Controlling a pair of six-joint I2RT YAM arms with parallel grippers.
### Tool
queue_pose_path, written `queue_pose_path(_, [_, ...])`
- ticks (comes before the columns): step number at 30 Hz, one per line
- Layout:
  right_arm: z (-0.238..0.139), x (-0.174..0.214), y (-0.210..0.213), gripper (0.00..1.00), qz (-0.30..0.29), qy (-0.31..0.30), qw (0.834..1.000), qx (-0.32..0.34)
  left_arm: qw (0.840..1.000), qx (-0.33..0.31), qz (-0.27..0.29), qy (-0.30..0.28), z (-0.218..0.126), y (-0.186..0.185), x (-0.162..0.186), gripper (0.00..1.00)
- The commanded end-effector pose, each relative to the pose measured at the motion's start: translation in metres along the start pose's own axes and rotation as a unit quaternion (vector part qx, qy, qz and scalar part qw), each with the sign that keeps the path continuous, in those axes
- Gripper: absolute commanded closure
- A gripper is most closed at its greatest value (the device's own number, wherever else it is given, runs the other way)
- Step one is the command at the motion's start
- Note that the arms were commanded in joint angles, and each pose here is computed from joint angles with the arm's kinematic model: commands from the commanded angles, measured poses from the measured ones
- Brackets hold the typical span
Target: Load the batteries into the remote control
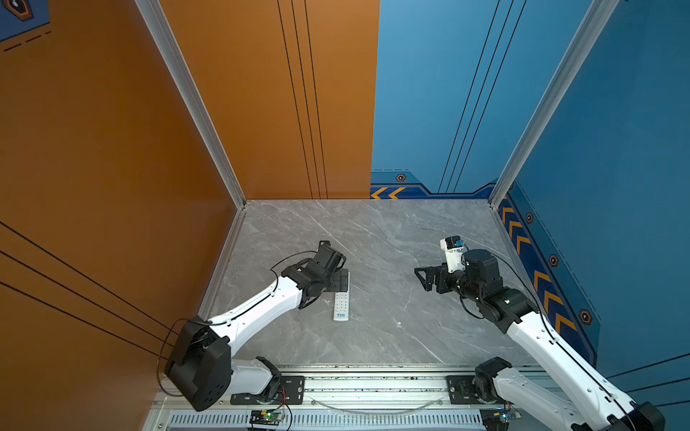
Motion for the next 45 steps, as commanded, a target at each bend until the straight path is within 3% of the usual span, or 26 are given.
queue_pose_path(1, [-0.007, 0.002, -0.031, 0.00, 0.004, -0.021, 0.996, 0.086, 0.997, -0.058, 0.004, -0.057, -0.016, 0.044, -0.006, 0.02])
queue_pose_path(8, [-0.042, -0.011, -0.084, 0.00, 0.059, -0.142, 0.967, 0.205, 0.976, -0.152, -0.104, -0.117, -0.044, 0.129, 0.008, 0.02])
queue_pose_path(12, [-0.050, -0.002, -0.118, 0.00, 0.104, -0.175, 0.942, 0.268, 0.969, -0.165, -0.113, -0.146, -0.046, 0.141, 0.007, 0.02])
queue_pose_path(17, [-0.043, 0.016, -0.154, 0.00, 0.144, -0.172, 0.921, 0.320, 0.971, -0.176, -0.096, -0.128, -0.037, 0.151, 0.005, 0.02])
queue_pose_path(22, [-0.023, 0.019, -0.157, 0.00, 0.095, -0.191, 0.931, 0.295, 0.973, -0.168, -0.067, -0.143, -0.025, 0.153, -0.004, 0.02])
queue_pose_path(26, [-0.024, 0.021, -0.163, 0.00, 0.060, -0.257, 0.913, 0.312, 0.966, -0.173, -0.052, -0.187, -0.011, 0.156, -0.016, 0.02])
queue_pose_path(29, [-0.020, 0.019, -0.168, 0.00, 0.048, -0.254, 0.906, 0.335, 0.962, -0.200, -0.058, -0.174, 0.004, 0.173, -0.022, 0.02])
queue_pose_path(34, [0.005, 0.017, -0.168, 0.00, 0.013, -0.249, 0.910, 0.330, 0.950, -0.248, -0.081, -0.174, 0.032, 0.200, -0.029, 0.02])
queue_pose_path(38, [0.026, 0.019, -0.172, 0.00, -0.001, -0.242, 0.909, 0.338, 0.937, -0.257, -0.093, -0.218, 0.047, 0.205, -0.038, 0.02])
queue_pose_path(40, [0.038, 0.026, -0.174, 0.00, -0.005, -0.218, 0.916, 0.336, 0.932, -0.261, -0.086, -0.238, 0.045, 0.206, -0.046, 0.02])
queue_pose_path(45, [0.052, 0.036, -0.177, 0.00, -0.013, -0.220, 0.913, 0.342, 0.919, -0.245, -0.086, -0.297, 0.043, 0.206, -0.053, 0.02])
Point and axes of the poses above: each gripper's point midway between its finger pads, its own z axis out along the fingers, its own y axis along the line the jaws close on, x = y × z, the point moved 2 cm from there along -z, back along the fingers, and after that the axes turned 2 degrees about -z, right-handed, at the moved point
